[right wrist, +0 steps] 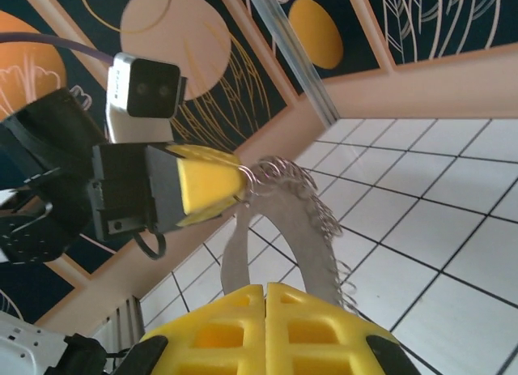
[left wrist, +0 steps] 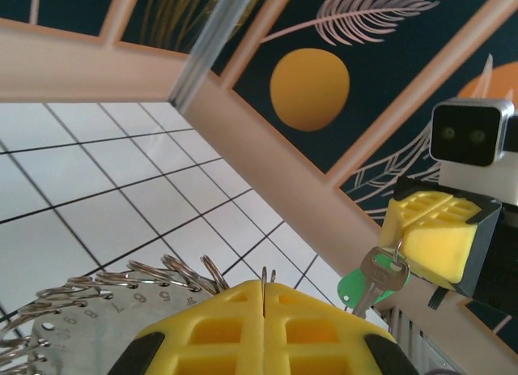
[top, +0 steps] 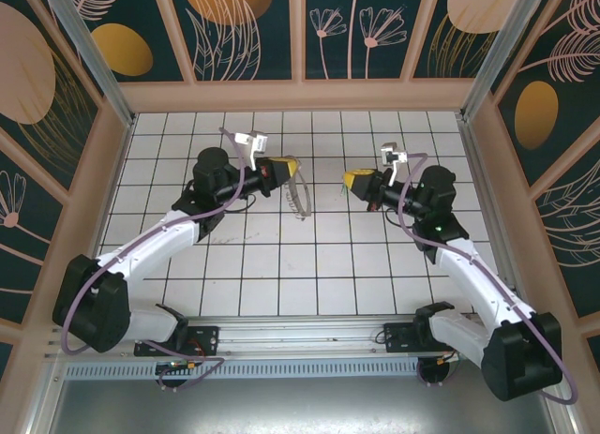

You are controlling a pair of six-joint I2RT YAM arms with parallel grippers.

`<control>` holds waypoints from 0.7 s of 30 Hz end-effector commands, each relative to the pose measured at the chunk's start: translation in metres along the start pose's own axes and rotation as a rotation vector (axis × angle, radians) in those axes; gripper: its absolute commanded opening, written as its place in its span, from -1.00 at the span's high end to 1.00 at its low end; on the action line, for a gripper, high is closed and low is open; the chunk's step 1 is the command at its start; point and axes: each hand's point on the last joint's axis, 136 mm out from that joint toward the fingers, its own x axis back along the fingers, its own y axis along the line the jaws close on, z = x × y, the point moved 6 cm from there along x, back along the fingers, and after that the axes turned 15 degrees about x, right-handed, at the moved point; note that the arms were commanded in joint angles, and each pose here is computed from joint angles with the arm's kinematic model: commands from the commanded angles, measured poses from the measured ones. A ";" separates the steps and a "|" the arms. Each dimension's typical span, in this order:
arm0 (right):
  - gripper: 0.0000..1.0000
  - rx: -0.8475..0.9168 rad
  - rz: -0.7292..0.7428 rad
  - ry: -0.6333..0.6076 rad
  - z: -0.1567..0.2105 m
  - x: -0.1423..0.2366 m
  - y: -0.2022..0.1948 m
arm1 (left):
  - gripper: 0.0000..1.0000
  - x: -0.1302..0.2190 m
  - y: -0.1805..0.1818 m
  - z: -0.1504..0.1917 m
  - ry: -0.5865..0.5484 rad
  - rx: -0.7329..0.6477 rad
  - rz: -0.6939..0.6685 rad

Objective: Put the keys on the keyring

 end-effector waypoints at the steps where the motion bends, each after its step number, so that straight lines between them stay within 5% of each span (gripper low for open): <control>1: 1.00 0.027 -0.022 -0.078 -0.013 0.007 0.010 | 1.00 -0.008 -0.026 -0.009 -0.010 -0.108 0.099; 11: 1.00 0.032 0.040 -0.161 -0.010 0.014 0.019 | 1.00 -0.026 -0.040 0.008 0.052 -0.157 0.176; 21: 1.00 0.051 0.041 -0.146 0.001 0.009 0.023 | 1.00 -0.030 -0.063 0.006 -0.018 -0.316 0.208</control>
